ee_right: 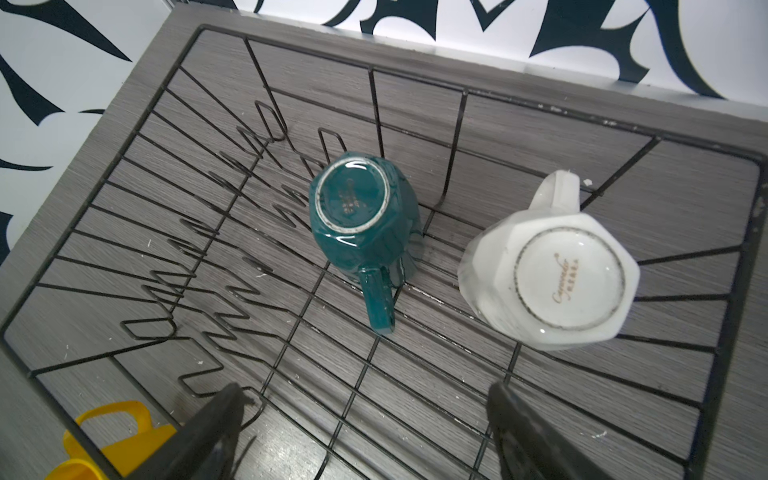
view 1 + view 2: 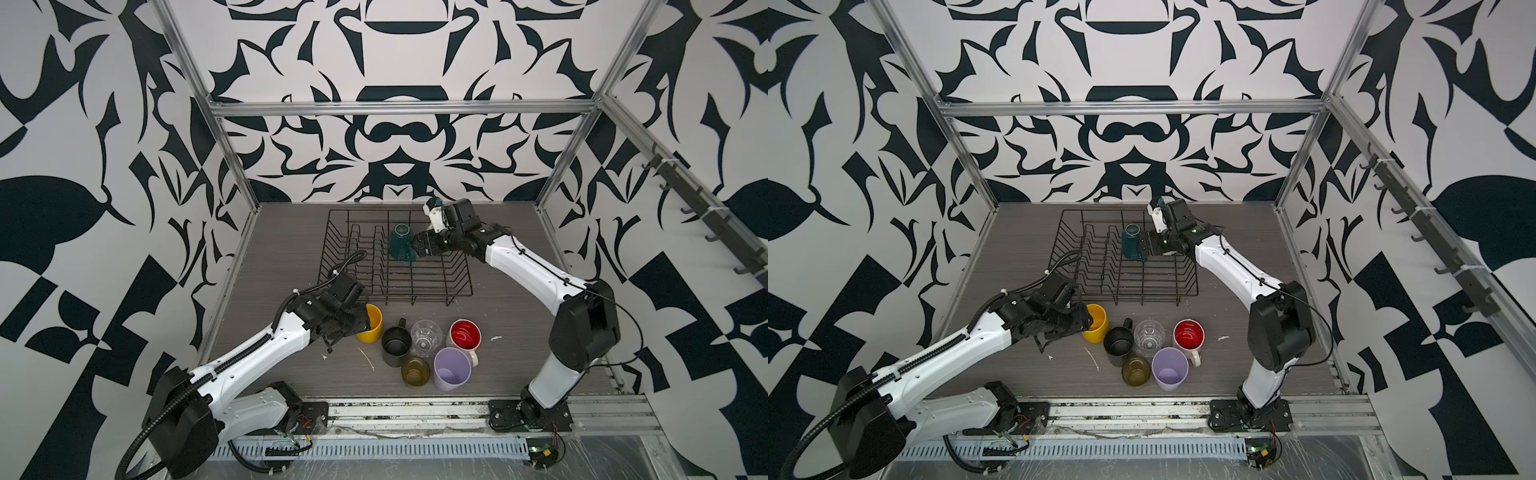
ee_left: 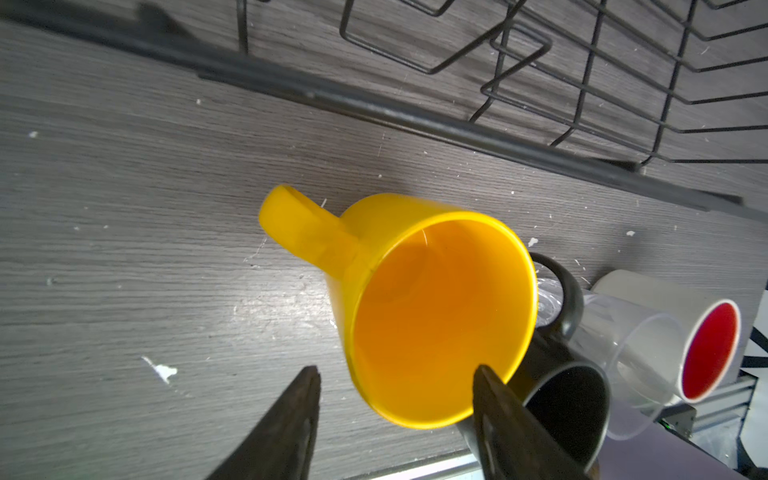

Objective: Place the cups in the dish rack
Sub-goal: 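Grasp the yellow mug's rim with the left gripper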

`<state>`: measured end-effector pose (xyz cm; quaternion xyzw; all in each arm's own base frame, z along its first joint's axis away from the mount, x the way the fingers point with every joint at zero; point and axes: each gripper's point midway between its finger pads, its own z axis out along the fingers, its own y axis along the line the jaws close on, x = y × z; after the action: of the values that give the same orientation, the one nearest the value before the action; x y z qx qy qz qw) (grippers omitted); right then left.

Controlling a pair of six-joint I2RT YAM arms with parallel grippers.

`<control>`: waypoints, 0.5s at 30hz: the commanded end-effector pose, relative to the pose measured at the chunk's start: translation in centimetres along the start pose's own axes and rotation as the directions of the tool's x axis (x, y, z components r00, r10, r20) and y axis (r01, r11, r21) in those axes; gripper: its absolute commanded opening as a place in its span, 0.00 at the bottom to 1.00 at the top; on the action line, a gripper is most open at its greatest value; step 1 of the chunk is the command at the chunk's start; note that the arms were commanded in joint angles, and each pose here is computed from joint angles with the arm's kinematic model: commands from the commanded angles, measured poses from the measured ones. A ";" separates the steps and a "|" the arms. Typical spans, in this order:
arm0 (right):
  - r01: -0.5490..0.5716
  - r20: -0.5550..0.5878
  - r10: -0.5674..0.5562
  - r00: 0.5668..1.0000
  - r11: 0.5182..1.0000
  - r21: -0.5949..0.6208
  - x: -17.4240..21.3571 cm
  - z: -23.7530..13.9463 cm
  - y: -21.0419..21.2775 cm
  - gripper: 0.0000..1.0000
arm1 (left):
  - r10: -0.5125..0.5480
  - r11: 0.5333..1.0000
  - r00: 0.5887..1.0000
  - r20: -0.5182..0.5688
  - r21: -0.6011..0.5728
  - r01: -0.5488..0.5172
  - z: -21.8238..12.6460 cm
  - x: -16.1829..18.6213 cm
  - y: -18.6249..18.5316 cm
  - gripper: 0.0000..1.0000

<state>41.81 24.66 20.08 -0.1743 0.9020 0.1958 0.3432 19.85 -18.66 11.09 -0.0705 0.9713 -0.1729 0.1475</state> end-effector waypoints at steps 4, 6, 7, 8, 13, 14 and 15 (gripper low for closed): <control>0.001 0.051 0.000 0.999 1.000 -0.030 -1.2 -1.1 0.5 0.93 | -0.005 0.999 1.000 -0.005 -0.046 0.005 0.9 -0.2 0.2 0.56; 0.002 0.046 -0.001 0.999 1.000 -0.031 -1.0 -1.0 0.5 0.93 | -0.004 0.998 1.000 -0.005 -0.056 0.004 1.1 -0.2 0.4 0.54; 0.002 0.046 -0.001 0.999 1.000 -0.028 -1.0 -1.0 0.4 0.93 | -0.002 0.998 1.000 -0.005 -0.060 0.002 1.1 -0.2 0.4 0.53; 0.001 0.047 0.000 0.999 1.000 -0.028 -1.0 -1.1 0.4 0.93 | -0.001 0.998 1.000 -0.007 -0.066 0.000 1.2 -0.2 0.6 0.52; -0.002 0.043 0.003 0.999 0.999 -0.033 -0.9 -0.9 0.3 0.93 | -0.001 0.996 1.000 -0.022 -0.087 -0.001 1.9 0.2 1.1 0.49; -0.002 0.043 0.003 0.999 0.999 -0.035 -0.9 -0.8 0.4 0.93 | 0.000 0.996 1.000 -0.024 -0.093 -0.002 2.1 0.2 1.2 0.49; -0.003 0.039 0.004 0.999 0.999 -0.034 -0.8 -0.7 0.3 0.93 | 0.001 0.995 1.000 -0.028 -0.097 -0.003 2.3 0.3 1.3 0.49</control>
<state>41.65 24.58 19.65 -0.1749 0.9028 0.2024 0.3368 20.30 -18.62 9.20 -0.0724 0.9779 -0.1425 0.1346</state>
